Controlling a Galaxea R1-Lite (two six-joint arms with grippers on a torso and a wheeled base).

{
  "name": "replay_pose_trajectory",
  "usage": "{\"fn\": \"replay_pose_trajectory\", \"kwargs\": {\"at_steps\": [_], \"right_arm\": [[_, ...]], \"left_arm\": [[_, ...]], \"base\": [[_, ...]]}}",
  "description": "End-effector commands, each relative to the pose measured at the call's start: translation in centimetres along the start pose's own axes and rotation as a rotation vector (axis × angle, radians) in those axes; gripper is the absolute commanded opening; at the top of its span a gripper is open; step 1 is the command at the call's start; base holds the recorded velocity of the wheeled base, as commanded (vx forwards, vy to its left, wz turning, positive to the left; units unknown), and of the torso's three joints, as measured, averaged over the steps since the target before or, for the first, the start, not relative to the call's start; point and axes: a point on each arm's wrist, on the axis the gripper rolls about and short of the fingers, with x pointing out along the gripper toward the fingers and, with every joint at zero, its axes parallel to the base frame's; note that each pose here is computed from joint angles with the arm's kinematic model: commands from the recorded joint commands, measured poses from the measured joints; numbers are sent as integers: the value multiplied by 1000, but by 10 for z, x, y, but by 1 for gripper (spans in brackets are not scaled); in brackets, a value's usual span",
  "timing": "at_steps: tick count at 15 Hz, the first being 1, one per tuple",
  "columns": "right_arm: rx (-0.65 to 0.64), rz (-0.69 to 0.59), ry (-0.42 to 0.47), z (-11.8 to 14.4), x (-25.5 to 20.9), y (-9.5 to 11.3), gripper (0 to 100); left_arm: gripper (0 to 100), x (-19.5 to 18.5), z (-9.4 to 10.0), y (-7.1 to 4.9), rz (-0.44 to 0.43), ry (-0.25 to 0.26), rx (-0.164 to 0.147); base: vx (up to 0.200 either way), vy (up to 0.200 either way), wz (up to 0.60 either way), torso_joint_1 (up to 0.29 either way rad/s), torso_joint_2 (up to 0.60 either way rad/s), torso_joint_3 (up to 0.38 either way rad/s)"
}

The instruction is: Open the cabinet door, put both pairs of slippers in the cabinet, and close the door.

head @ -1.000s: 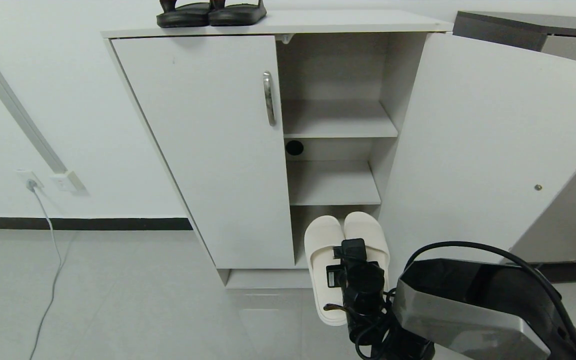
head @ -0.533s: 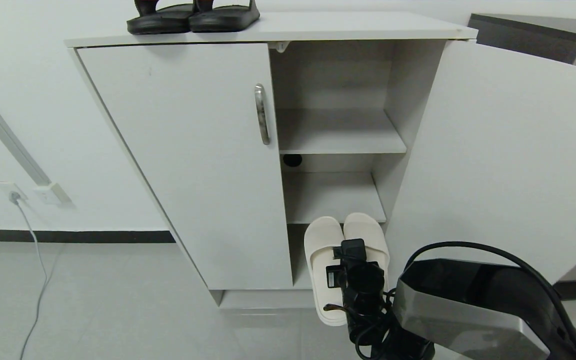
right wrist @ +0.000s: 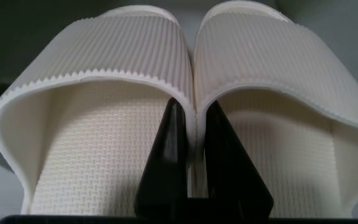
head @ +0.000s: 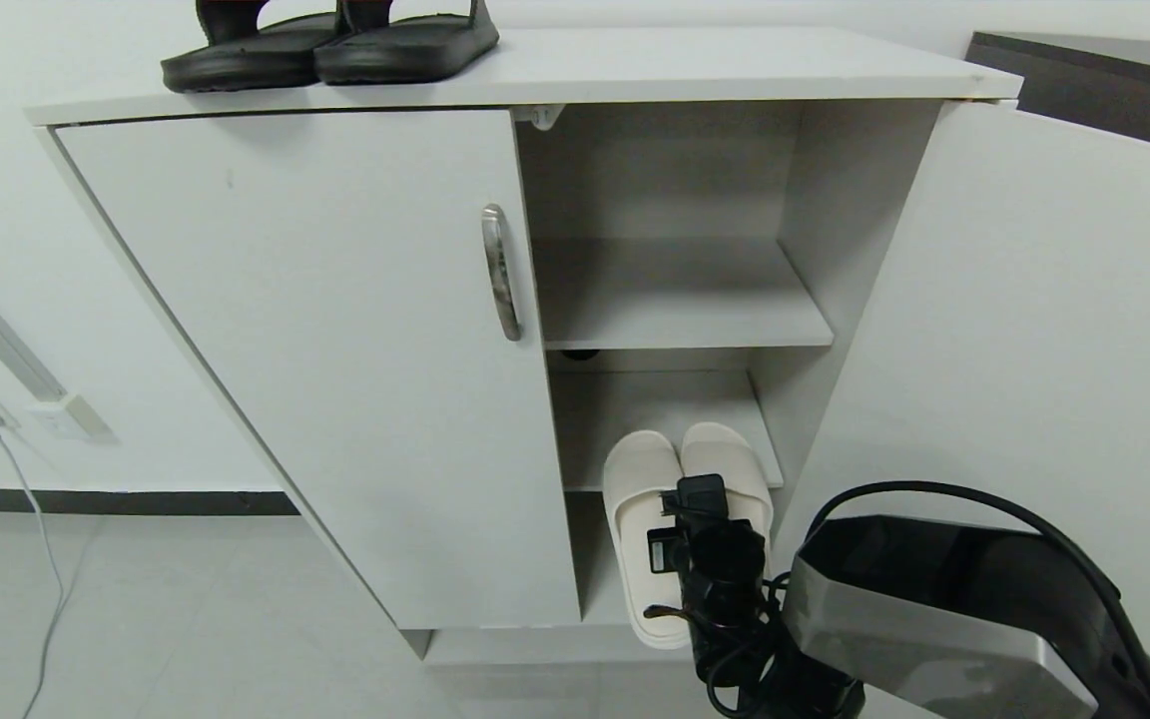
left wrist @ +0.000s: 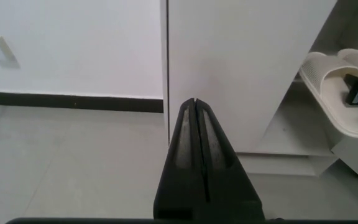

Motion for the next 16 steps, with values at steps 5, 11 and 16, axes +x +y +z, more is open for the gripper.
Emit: {"fn": "replay_pose_trajectory", "kwargs": {"at_steps": [5,11,16], "right_arm": [[-2,13,21,11,36,2,0],[22,-24,96,42,89,4,0],[41,-18,78,60,123,3,0]], "left_arm": [[0,0,0,0,1,2,0],[0,0,0,0,1,2,0],[0,0,0,0,3,2,0]], "base": [[0,0,0,0,0,0],[0,0,0,0,0,0],[0,0,0,0,0,0]]}}
